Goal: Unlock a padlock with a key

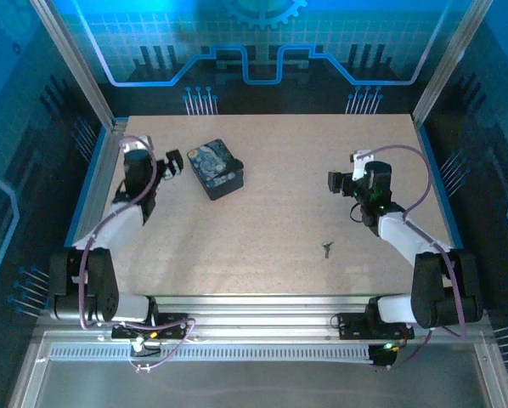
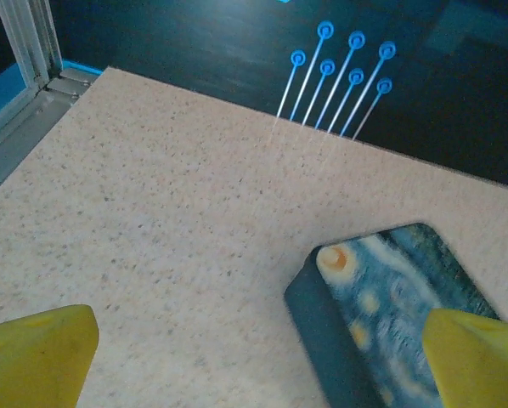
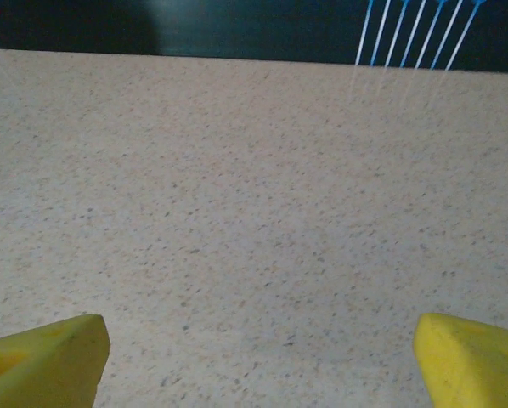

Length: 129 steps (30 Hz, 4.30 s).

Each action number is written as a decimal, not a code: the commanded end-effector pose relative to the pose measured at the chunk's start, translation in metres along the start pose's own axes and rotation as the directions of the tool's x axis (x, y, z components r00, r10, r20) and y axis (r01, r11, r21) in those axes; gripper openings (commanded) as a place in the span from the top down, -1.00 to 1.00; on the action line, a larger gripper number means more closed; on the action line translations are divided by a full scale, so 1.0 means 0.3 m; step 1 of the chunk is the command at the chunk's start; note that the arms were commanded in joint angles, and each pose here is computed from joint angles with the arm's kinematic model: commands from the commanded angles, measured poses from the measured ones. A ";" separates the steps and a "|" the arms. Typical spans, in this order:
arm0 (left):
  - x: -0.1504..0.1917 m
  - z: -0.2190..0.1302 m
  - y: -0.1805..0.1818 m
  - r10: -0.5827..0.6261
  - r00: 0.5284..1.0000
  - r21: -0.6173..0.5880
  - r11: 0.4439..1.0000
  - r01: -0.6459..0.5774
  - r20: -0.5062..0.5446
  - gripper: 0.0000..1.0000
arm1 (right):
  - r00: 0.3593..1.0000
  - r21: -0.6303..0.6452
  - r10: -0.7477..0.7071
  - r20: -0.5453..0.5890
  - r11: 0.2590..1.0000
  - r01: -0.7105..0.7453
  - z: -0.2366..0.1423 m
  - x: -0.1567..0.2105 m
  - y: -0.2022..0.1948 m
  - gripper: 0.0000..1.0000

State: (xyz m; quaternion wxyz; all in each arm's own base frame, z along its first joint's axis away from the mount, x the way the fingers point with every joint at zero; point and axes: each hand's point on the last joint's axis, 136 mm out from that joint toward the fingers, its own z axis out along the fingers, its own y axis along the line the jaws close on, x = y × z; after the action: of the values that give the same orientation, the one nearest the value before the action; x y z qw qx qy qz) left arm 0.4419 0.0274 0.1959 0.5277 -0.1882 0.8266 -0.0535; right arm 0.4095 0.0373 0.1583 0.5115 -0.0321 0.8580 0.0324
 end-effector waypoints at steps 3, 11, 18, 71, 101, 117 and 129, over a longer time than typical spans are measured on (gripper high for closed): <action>0.209 0.075 0.001 -0.273 0.879 -0.150 0.961 0.232 -0.391 -0.98 | 0.987 -0.092 0.045 -0.155 0.994 -0.060 -0.030 0.045 0.097 -0.79; 0.285 0.228 -0.240 -0.228 0.816 -0.005 0.964 0.266 -0.532 -0.92 | 0.982 -0.177 -0.001 -0.188 0.984 -0.032 -0.059 0.033 0.233 -0.75; 0.425 0.254 -0.307 -0.081 0.778 0.021 0.993 0.120 -0.623 -0.64 | 0.977 -0.192 -0.016 -0.212 0.981 -0.026 -0.085 0.044 0.265 -0.68; 0.383 -0.120 -0.295 0.019 0.785 0.071 0.997 0.032 -0.619 -0.59 | 0.823 -0.469 0.022 -0.567 0.813 -0.346 -0.124 0.212 0.817 -0.37; 0.345 -0.239 -0.397 0.208 0.857 0.228 0.968 -0.110 -0.471 -0.98 | 0.542 0.091 0.373 -0.753 0.875 -0.475 -0.264 0.675 0.259 0.01; 0.359 -0.291 -0.444 0.247 0.861 0.301 0.947 -0.117 -0.444 -0.98 | 0.504 0.193 0.377 -0.777 0.905 -0.379 -0.249 0.689 0.253 0.47; 0.434 -0.317 -0.481 0.275 0.827 0.362 0.927 -0.094 -0.490 -0.98 | 0.445 0.276 0.487 -0.751 0.844 -0.459 -0.223 0.684 0.263 1.00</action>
State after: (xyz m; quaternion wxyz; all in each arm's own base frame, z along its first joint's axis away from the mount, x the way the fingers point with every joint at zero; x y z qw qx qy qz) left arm 0.3521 -0.1497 0.1705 0.3131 -0.0141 0.9357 -0.1620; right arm 0.2499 0.1032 0.0168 0.0605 0.1769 0.9728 0.1364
